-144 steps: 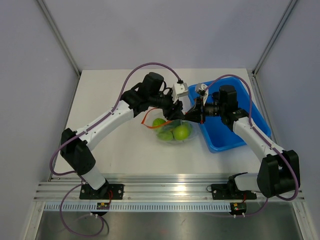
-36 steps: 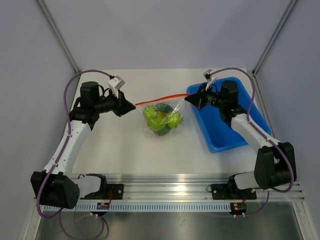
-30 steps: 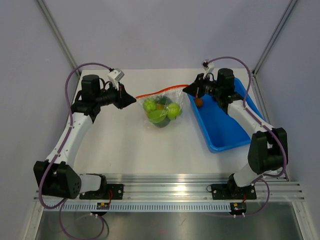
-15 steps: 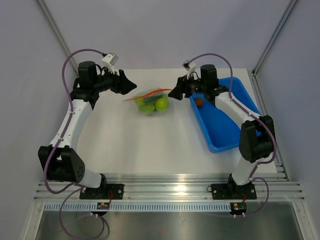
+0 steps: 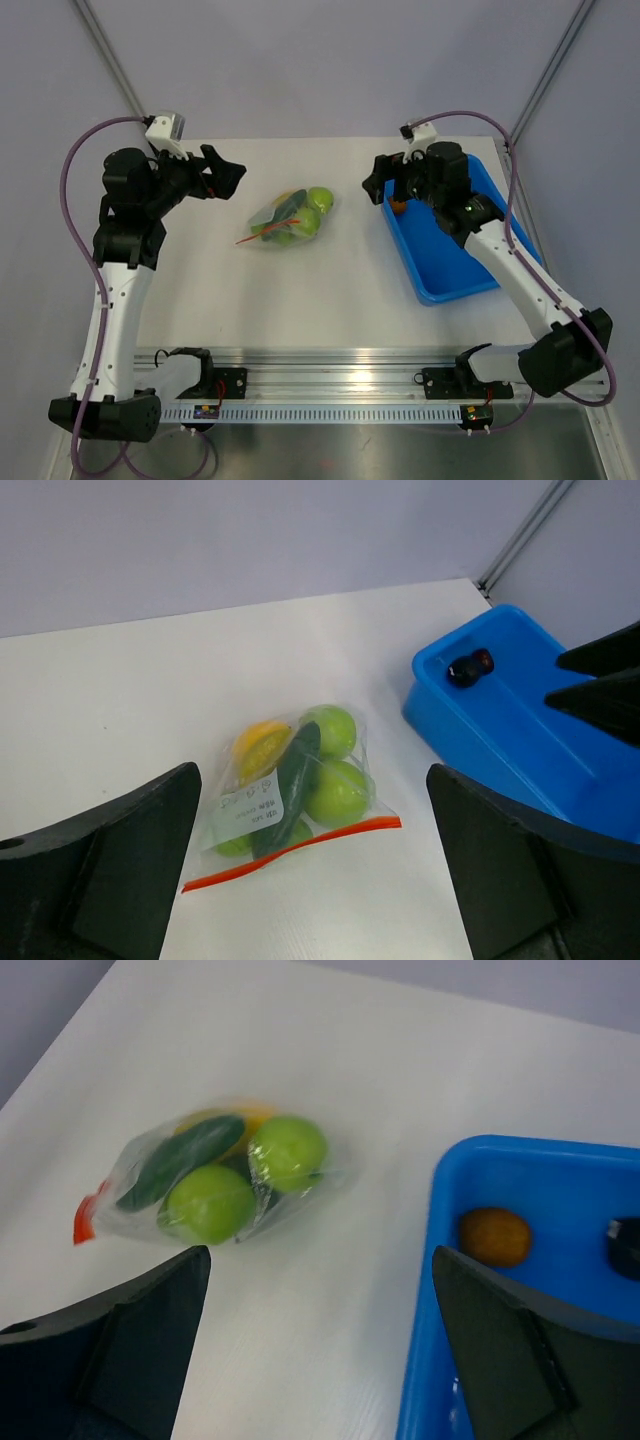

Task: Place the food in the zip-top bag and seal the zipper
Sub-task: Place the zipper food storage bag at the center of the board, then reset both arms

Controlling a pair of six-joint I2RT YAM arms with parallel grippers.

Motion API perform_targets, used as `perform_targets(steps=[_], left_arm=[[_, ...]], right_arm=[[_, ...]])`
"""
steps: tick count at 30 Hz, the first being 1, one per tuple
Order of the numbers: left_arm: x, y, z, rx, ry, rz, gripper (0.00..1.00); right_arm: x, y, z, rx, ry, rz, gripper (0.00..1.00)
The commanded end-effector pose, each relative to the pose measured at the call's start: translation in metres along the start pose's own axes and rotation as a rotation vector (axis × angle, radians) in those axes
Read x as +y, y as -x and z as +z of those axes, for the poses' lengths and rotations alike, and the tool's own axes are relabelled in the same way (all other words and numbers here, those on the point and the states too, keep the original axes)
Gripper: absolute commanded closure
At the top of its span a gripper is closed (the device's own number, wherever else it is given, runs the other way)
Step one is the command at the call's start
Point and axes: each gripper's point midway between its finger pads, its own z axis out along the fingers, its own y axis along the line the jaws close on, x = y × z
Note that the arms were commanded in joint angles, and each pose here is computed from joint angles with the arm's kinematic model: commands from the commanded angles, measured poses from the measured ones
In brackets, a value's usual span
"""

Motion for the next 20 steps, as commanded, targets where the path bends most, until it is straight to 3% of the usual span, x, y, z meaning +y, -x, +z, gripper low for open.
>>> perform_targets(steps=[1,10,20], left_arm=[[0.007,-0.01,-0.012,0.02,0.082,-0.062,0.01],[0.003,-0.066,-0.031,0.105,0.089,-0.142,0.01],[0.018,-0.091,-0.044,0.167,0.187,-0.141,0.01]], right_arm=[[-0.054,0.018,-0.034,-0.043,-0.373,0.104,0.0],[-0.111,-0.038,-0.105,0.09,-0.789,0.121,0.01],[-0.115,-0.061,-0.135,0.044,-0.861,0.218,0.0]])
